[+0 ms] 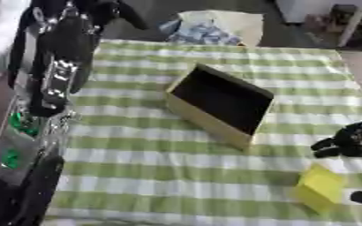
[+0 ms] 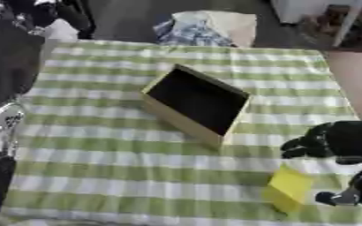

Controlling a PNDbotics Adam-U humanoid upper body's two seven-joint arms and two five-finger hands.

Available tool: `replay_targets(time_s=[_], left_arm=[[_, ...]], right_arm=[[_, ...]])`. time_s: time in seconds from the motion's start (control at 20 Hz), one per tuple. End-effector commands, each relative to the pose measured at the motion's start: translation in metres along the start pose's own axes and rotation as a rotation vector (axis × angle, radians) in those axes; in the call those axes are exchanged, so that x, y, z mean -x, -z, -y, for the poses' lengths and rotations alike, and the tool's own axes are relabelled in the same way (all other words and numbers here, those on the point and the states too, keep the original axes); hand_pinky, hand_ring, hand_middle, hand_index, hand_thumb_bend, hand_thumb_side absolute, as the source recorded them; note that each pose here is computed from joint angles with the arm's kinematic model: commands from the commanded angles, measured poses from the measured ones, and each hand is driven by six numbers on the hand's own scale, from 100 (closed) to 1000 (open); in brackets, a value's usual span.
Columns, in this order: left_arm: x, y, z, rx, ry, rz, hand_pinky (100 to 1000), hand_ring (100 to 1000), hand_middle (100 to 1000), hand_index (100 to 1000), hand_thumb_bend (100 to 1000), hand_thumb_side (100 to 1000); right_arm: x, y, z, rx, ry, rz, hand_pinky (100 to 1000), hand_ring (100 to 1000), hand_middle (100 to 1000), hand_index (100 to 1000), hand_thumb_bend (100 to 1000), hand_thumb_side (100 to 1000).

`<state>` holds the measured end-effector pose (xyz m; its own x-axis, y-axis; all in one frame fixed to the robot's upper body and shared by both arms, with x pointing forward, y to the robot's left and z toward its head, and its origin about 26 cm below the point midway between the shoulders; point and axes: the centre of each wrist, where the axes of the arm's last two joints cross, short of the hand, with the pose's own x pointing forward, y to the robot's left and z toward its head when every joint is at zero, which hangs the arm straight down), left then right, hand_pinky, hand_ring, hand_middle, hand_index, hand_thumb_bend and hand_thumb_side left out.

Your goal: Pick up objects on the table and place them in the box.

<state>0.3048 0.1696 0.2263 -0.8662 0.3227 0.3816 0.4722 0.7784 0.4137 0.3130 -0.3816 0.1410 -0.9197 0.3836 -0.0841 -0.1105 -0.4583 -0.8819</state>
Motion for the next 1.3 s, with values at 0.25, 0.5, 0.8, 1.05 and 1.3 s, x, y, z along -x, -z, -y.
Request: replay_targets(time_s=[0.25,0.5,0.8,1.05,1.3], left_arm=[[-0.004,0.005,0.000,0.018,0.008,0.019,598,800,749,818,100,594],[-0.004,0.005,0.000,0.021,0.006,0.018,598,800,750,819,100,595],[-0.004,0.005,0.001,0.027,0.006,0.017,598,800,750,818,100,597],[-0.004,0.006,0.001,0.028,0.004,0.018,598,800,751,818,100,597],[-0.004,0.005,0.001,0.033,0.004,0.017,599,800,751,817,100,598]], right_arm=[[0.003,-0.004,0.009,-0.016,-0.020,0.018,671,492,917,986,359,494],[0.004,-0.001,0.006,-0.032,0.005,0.034,637,474,911,984,330,473],[0.004,0.003,0.008,-0.022,0.026,0.046,623,468,898,976,316,492],[0.005,0.008,0.009,-0.020,0.041,0.057,609,462,898,979,309,500],[0.005,0.008,0.008,-0.039,0.054,0.061,604,461,898,989,300,506]])
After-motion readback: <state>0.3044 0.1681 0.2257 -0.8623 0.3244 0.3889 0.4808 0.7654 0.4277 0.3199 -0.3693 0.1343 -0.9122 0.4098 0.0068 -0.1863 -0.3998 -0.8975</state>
